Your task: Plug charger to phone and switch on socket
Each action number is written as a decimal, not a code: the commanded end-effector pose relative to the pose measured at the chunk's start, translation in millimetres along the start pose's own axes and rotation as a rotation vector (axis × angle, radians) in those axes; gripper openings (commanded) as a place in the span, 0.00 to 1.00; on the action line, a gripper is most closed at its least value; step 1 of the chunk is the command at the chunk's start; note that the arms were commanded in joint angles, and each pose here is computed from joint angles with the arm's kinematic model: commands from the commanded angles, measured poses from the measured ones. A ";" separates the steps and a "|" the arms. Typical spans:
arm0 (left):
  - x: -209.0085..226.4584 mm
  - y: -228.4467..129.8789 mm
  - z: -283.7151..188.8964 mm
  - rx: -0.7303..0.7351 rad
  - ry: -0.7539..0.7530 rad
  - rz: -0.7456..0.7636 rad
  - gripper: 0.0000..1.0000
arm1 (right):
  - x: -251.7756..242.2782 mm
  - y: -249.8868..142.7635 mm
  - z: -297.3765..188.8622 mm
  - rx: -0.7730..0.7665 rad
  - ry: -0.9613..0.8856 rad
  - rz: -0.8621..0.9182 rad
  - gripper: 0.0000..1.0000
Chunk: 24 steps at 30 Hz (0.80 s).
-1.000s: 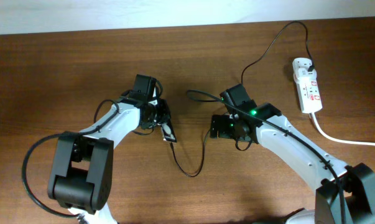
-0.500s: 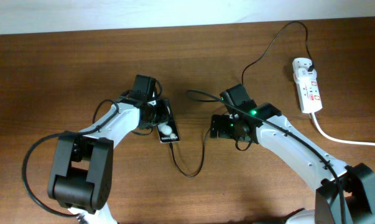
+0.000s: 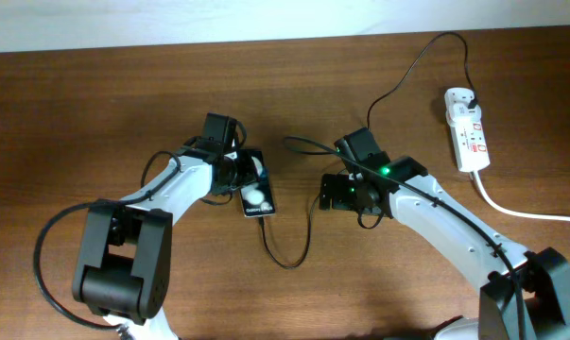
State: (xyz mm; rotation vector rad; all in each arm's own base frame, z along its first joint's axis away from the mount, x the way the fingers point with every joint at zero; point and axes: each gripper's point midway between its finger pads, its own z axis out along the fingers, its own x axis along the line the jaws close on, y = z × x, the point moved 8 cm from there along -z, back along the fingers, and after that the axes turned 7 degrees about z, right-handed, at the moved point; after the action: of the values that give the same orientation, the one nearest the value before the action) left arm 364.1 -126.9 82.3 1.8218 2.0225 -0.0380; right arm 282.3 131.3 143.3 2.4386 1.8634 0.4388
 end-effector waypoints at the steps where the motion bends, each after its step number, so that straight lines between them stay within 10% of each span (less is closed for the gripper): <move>1: 1.9 -1.5 2.5 0.000 0.008 0.035 0.45 | -0.8 3.6 -5.1 -0.026 -0.005 0.001 0.99; 24: 32.1 10.4 -2.4 -0.081 0.203 -0.007 0.35 | -0.9 3.5 -5.1 -0.026 -0.006 0.001 0.99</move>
State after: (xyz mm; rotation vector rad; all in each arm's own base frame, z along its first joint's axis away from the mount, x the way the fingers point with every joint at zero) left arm 370.5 -110.8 81.0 1.8397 2.0809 0.1767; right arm 282.3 131.3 143.3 2.4386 1.8634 0.4388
